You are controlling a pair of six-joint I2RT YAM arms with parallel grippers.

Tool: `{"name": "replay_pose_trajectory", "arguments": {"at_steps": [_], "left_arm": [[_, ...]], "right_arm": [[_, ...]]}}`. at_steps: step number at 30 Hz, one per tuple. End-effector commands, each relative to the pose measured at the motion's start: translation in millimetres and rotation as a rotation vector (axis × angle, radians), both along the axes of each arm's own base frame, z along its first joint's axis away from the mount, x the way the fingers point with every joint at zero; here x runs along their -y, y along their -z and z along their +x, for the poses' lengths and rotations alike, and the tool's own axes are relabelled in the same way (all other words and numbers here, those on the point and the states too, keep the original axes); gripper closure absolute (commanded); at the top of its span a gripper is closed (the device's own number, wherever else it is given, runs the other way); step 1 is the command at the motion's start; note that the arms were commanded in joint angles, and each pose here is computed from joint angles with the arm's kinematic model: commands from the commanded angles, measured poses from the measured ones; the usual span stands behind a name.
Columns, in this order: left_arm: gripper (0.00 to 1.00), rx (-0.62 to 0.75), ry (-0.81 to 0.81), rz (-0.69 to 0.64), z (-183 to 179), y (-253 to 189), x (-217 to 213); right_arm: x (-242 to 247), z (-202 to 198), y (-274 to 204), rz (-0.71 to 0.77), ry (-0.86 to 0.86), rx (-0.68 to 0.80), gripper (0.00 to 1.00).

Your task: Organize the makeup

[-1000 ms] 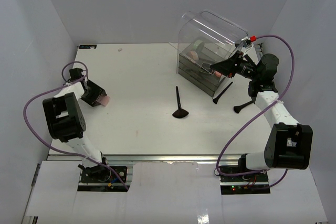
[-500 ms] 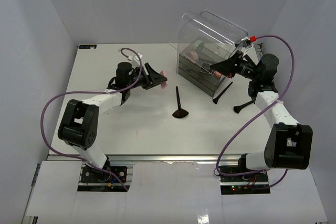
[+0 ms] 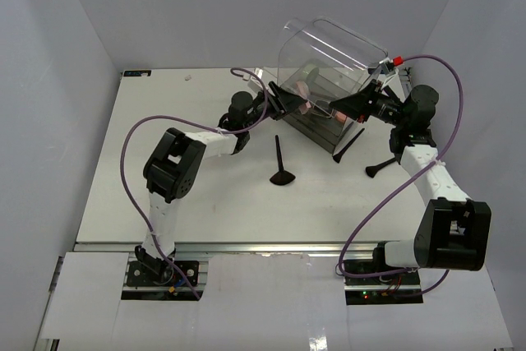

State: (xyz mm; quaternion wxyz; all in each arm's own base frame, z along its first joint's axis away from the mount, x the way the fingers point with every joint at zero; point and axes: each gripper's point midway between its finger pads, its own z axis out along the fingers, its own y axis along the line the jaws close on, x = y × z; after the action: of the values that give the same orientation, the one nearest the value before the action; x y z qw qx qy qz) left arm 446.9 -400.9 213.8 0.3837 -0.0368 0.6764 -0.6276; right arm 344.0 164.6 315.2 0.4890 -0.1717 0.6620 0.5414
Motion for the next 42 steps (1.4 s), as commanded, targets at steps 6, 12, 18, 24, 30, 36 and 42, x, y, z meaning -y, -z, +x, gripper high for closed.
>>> {"name": "replay_pose_trajectory", "arguments": {"at_steps": [6,12,18,24,30,36,42], "left_arm": [[0.90,0.139,-0.057,-0.167,7.1,-60.7,23.9],[0.89,0.139,-0.102,-0.183,14.5,-56.7,35.7],[0.84,0.136,-0.148,-0.130,23.4,-44.1,50.5],[0.69,0.149,-0.179,-0.082,28.1,-39.2,54.8],[0.02,0.143,-0.181,-0.063,27.4,-36.6,53.8],[0.02,0.150,-0.180,-0.065,21.6,-41.8,49.2],[0.02,0.153,-0.202,-0.049,13.5,-47.0,37.6]], "right_arm": [[-6.7,-20.0,-20.9,-0.008,-0.069,0.114,0.92],[-6.7,-20.2,-20.7,-0.007,-0.070,0.113,0.92],[-6.6,-19.3,-19.6,-0.006,-0.068,0.110,0.92],[-6.8,-19.7,-18.3,-0.007,-0.071,0.108,0.92],[-6.7,-19.3,-17.9,-0.006,-0.070,0.105,0.92],[-6.7,-18.6,-16.3,-0.007,-0.069,0.101,0.92],[-6.6,-17.5,-14.4,-0.008,-0.069,0.096,0.92]]}}
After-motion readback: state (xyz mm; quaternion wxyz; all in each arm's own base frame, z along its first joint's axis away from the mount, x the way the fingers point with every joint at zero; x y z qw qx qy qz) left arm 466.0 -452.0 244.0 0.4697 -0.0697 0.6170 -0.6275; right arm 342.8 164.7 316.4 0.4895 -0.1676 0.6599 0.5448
